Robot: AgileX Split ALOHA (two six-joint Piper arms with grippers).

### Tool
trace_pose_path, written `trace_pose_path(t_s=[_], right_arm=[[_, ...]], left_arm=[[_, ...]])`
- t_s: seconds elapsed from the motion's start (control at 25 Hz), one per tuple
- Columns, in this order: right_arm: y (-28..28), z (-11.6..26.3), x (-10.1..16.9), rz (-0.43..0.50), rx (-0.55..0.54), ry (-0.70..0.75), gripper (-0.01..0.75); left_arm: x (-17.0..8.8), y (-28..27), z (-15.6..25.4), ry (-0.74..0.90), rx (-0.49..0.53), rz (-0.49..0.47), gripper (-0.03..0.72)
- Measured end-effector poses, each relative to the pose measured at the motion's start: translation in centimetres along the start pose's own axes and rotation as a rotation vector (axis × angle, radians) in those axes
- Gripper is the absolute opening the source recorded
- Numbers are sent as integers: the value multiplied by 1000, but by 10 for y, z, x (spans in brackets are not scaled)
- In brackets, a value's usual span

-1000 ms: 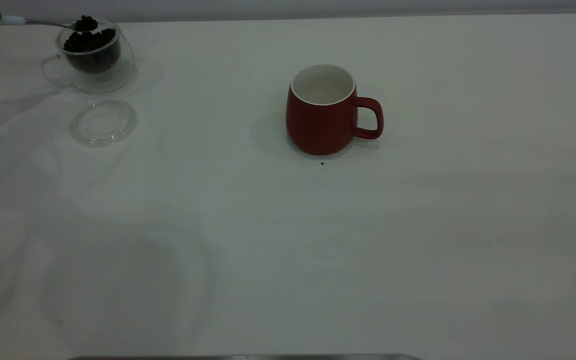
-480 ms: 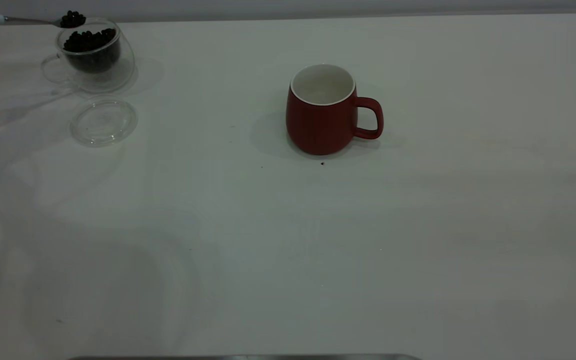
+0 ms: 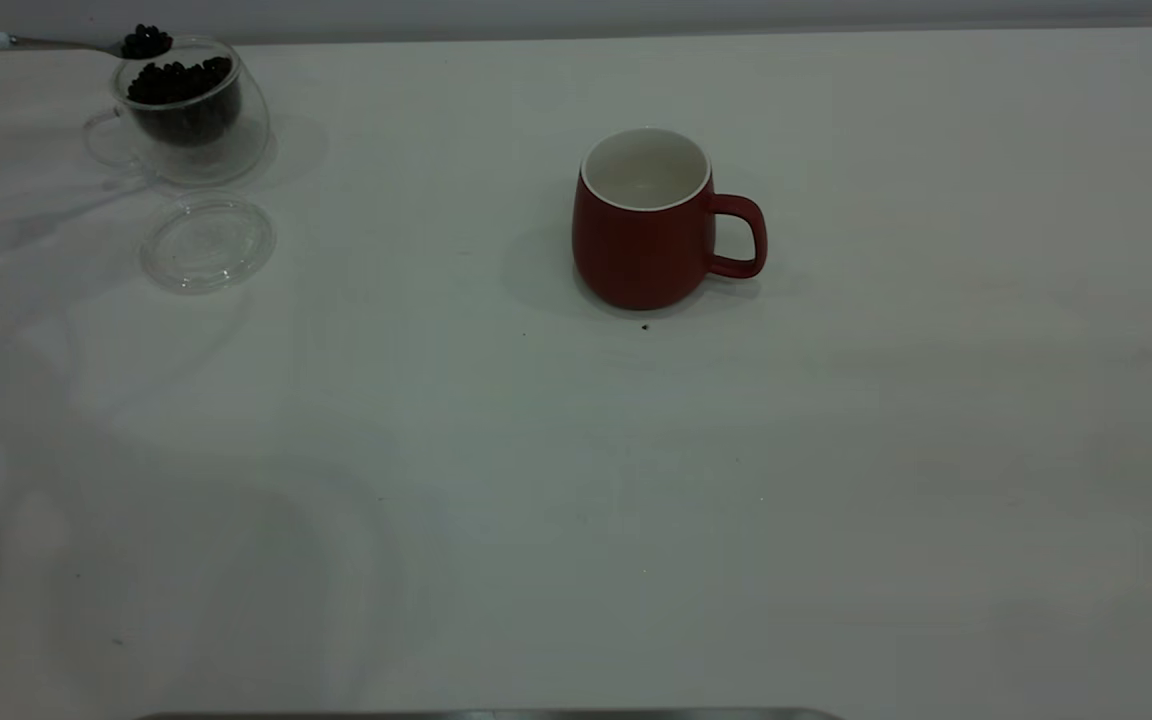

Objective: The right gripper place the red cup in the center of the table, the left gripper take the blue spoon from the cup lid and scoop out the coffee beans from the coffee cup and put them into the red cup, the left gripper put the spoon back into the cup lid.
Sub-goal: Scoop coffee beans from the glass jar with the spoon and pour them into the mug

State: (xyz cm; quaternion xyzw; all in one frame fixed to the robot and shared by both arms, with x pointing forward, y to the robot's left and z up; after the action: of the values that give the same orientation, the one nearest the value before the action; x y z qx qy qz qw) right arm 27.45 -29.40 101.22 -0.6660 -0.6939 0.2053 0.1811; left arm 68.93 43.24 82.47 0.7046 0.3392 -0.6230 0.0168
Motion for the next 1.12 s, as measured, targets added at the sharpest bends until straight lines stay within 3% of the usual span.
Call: trace_pose_path(t_s=[1.12], right_arm=[[0, 0, 0, 0, 0, 0, 590]], left_arm=[[-58, 110, 44, 79, 267, 48, 124]])
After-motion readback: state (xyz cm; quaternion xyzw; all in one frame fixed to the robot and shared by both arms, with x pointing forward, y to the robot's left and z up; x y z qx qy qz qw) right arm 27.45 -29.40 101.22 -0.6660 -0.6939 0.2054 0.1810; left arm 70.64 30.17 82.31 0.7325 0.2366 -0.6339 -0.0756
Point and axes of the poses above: a point on each arm's last joint axis where the gripper is mounted, y pointing out along that axis toward the gripper, x along the wrist's bending axis when the last joint is at zero, z = x × y, the point moved 5 cm from there along y, pointing out along that axis toward the gripper, and after that the axes turned 3 degrees about y, right-handed, at the moved point
